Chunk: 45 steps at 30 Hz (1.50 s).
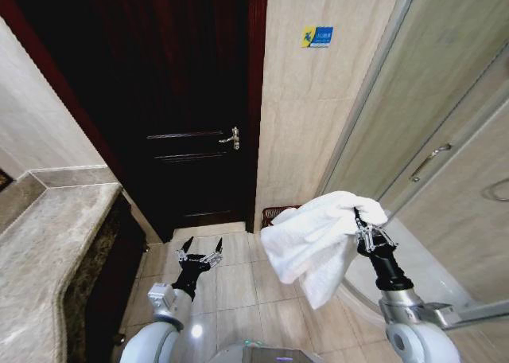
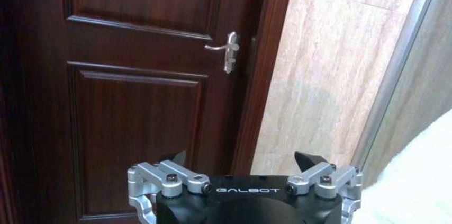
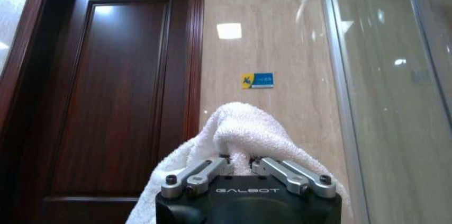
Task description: Discard the used towel into the hamper.
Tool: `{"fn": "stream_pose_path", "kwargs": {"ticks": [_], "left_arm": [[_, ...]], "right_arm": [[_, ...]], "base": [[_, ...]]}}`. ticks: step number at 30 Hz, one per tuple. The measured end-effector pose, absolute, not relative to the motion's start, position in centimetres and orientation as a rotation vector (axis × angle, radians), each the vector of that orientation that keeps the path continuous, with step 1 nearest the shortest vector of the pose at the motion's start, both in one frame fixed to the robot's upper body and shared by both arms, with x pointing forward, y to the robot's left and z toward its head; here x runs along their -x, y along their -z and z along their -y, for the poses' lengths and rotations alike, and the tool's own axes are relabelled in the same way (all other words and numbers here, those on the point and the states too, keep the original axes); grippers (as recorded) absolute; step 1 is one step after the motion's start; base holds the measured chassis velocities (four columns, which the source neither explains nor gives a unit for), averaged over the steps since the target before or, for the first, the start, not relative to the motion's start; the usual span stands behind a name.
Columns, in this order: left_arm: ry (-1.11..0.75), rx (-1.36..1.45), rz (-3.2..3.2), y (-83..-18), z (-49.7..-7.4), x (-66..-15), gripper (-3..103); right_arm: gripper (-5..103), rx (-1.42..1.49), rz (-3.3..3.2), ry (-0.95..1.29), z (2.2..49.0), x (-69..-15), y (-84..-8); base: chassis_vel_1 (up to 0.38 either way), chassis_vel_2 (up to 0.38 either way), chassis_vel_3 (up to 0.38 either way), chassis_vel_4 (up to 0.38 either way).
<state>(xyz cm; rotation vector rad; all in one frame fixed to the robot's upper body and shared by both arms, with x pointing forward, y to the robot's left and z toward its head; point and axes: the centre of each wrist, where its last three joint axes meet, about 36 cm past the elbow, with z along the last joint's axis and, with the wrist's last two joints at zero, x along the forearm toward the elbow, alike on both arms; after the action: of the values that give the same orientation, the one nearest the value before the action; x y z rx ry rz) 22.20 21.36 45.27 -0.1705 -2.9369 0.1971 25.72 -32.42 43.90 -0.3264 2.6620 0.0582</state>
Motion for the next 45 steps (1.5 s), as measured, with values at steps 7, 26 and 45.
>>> {"fn": "stream_pose_path", "kwargs": {"ticks": [7, 26, 45], "left_arm": [[-0.197, 0.171, 2.937, -45.27, -21.36, -22.2, 100], [-0.197, 0.171, 2.937, -45.27, -21.37, -22.2, 100], [-0.197, 0.171, 2.937, -45.27, -21.36, -22.2, 100]], "right_arm": [[9, 0.322, -2.658, -0.059, 32.39, -25.55, -43.87], [9, 0.27, -2.635, -0.053, 32.57, -25.64, -44.05], [9, 0.29, -2.647, -0.047, 32.77, -25.45, -43.79]], "base": [[0.0, 0.0, 0.0, 0.0], [0.0, 0.0, 0.0, 0.0], [-0.019, 0.019, 0.019, -0.018]]}}
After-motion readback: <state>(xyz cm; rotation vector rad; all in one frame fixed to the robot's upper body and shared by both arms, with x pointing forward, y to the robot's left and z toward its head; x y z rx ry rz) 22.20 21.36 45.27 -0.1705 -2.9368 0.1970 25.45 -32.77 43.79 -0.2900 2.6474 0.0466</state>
